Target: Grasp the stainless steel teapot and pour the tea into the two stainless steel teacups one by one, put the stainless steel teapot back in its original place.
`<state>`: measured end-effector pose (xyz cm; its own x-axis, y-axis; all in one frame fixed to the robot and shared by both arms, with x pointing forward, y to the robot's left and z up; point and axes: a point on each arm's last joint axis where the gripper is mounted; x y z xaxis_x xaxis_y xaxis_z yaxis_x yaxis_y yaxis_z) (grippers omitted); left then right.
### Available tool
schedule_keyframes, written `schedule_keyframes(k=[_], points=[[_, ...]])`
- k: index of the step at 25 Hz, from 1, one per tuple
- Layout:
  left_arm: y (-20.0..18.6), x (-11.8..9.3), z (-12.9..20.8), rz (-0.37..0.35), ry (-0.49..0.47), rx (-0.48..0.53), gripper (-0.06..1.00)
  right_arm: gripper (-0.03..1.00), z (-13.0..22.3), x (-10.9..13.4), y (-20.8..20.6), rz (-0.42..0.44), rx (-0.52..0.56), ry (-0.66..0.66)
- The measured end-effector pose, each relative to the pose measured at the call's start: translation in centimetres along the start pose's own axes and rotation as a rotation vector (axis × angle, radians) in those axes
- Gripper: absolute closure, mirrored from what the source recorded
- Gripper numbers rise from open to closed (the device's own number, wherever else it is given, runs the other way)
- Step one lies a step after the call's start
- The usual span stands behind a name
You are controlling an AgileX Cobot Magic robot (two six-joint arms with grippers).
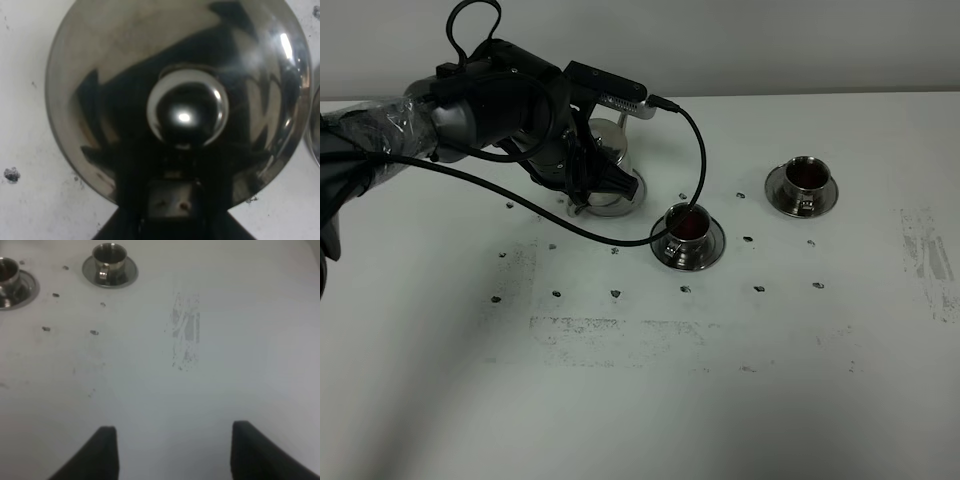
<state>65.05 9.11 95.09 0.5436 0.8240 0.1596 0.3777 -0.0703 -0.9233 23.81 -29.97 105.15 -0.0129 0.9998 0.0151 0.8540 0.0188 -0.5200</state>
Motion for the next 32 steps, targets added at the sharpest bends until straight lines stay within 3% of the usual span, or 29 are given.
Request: schedule_keyframes(k=[32], points=[[2.8,-0.3,-0.2,0.026,-0.007,-0.038,0.76,0.46,0.0,0.0,0.0,0.0,0.0,0.0]])
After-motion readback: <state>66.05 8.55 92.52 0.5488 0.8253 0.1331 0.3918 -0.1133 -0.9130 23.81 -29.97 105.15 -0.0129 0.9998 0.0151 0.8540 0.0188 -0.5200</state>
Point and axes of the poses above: a point on each arm's last joint axis where the gripper is mounted, y pointing out along that axis toward the gripper, x along the wrist's bending axis when the last joint is at zero, z = x × y, and after that the axes turned 9 degrees about y, right-handed
